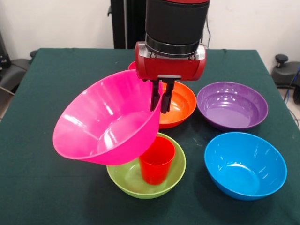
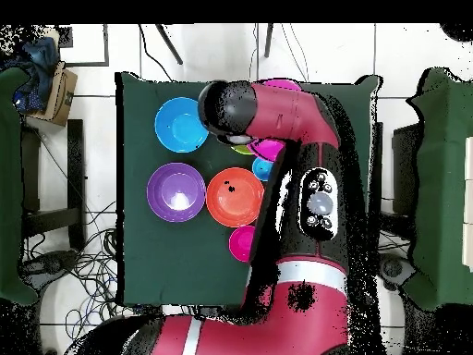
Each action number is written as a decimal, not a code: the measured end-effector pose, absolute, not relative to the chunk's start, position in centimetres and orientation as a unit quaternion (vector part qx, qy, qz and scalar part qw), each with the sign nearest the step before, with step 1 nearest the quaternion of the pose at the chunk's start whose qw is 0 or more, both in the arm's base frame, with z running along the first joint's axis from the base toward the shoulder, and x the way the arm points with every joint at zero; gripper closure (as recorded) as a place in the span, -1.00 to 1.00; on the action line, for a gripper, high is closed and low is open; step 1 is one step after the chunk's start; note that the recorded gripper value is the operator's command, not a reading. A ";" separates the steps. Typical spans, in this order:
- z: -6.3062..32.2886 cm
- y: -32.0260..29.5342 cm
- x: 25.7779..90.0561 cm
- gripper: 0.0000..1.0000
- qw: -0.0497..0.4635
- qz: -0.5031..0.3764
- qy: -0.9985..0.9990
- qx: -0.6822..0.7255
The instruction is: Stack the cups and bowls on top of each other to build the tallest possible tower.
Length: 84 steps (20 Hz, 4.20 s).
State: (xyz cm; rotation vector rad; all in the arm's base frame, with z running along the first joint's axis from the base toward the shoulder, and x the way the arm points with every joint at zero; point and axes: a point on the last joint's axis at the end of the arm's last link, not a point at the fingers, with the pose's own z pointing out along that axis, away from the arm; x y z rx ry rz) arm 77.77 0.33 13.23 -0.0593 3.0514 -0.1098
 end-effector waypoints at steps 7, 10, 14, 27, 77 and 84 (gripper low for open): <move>13.1 0.3 77.5 1.00 0.041 -0.045 0.998 -0.021; 13.0 0.8 77.4 1.00 0.039 -0.046 0.998 -0.024; 12.4 1.7 77.2 1.00 0.035 -0.046 0.998 -0.031; 10.5 4.3 76.5 1.00 0.022 -0.044 0.998 -0.047; 11.3 3.9 76.6 1.00 0.028 -0.035 0.998 -0.038; 12.0 3.4 76.9 1.00 0.043 -0.035 0.998 -0.034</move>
